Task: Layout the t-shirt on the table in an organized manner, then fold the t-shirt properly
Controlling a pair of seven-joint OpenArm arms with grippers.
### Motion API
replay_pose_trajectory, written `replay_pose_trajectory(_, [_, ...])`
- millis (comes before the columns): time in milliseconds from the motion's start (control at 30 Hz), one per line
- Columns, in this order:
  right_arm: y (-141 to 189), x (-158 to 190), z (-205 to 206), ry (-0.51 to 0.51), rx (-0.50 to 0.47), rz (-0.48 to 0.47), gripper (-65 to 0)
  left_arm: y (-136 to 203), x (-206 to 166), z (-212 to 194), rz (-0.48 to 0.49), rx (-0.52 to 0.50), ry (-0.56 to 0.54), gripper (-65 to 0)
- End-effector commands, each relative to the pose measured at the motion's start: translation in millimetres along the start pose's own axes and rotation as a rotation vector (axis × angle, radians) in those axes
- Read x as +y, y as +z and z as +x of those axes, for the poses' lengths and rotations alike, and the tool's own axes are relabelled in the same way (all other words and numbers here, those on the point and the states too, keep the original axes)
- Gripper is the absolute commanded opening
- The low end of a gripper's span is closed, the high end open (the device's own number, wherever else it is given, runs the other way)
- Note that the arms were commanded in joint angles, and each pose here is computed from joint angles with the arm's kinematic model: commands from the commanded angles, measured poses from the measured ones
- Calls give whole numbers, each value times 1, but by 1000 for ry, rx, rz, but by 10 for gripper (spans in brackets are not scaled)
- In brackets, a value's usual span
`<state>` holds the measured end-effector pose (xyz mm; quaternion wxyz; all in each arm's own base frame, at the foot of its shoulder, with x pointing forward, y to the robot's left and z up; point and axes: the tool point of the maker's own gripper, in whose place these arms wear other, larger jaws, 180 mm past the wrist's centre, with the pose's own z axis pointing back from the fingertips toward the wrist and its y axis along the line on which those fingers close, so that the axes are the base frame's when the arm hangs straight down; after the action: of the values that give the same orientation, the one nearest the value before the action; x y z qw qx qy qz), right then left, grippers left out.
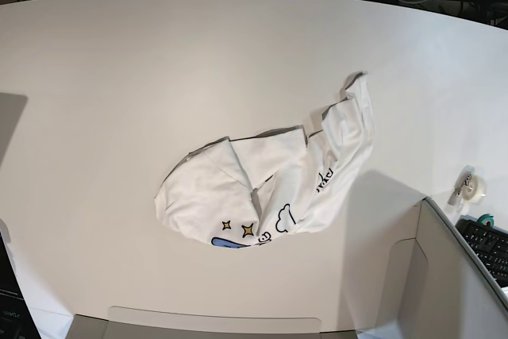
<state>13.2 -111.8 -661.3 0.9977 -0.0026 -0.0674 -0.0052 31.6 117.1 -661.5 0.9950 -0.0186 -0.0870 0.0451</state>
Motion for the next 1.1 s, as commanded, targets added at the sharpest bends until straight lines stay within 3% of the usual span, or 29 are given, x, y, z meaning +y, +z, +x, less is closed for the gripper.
replay_pose_trajectory(0, [3,0,-16,5,9,3,-648,2,3,-4,7,-18,4,-650])
replay_pose_trajectory(200, [27,-20,-71,16,5,-30,-648,24,15,-31,29,-80,-3,-650])
replay_pose_trajectory(500, [82,-63,-104,73,-68,-89,-648,81,26,-54,48,-183,-28,-650])
replay_pose_trajectory(767, [162,-86,-62,191,-276,-103,-648,170,31,-14,65,-321,-74,-650])
replay_pose_trajectory(1067, [278,-90,42,290,-610,-122,-648,266,27,68,49,-537,-220,-650])
